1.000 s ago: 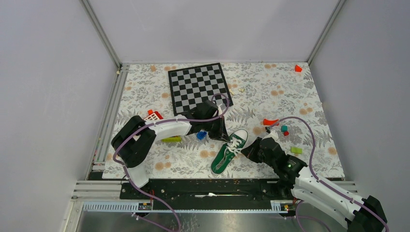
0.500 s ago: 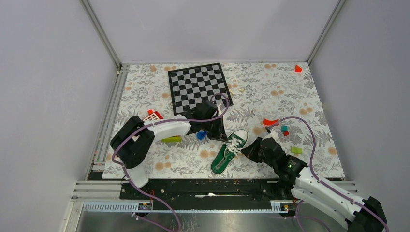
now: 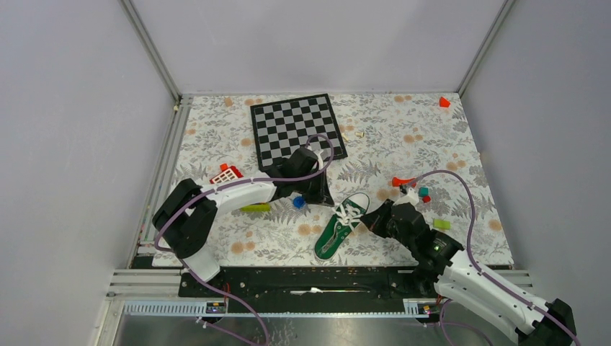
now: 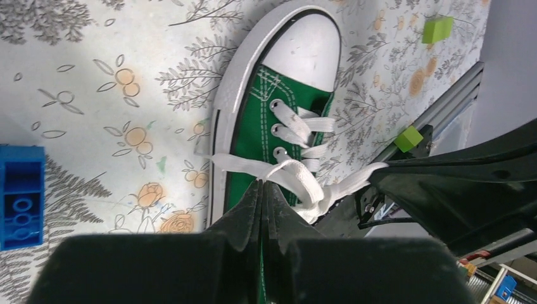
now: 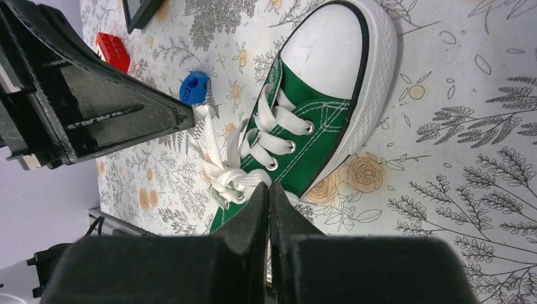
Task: Tie the shoes
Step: Tie the shoelace on the shoe.
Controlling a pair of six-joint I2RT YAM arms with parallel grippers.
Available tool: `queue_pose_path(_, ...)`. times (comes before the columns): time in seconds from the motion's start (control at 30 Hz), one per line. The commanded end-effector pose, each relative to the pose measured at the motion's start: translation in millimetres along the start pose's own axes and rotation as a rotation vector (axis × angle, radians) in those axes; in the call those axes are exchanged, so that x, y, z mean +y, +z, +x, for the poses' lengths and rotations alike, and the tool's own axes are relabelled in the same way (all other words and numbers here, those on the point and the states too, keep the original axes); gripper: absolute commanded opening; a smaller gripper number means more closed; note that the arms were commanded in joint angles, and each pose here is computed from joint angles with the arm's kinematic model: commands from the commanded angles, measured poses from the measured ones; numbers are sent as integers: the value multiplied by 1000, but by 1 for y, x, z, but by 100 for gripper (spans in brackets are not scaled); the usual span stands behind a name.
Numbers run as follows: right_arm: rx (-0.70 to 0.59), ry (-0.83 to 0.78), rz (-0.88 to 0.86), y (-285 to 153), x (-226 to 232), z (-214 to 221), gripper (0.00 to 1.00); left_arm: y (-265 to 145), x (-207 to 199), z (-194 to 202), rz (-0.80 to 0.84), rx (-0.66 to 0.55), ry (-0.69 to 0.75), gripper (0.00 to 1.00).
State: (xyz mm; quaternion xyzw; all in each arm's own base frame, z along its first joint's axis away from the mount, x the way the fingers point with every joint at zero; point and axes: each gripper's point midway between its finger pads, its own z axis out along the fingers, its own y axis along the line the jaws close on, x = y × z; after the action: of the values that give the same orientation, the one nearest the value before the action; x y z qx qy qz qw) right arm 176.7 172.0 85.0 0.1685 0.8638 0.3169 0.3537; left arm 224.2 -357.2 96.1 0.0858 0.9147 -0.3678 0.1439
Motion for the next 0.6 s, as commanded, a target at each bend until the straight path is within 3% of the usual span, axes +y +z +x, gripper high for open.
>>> queue_pose_path(0.0,-74,-21,2,-5,9,-21,0,-13,-1,-10,-1,-66,30,0)
queue_pose_path(0.57,-100,-15,73,-5,-14,-21,0,-25,36,5,-78,-44,70,0)
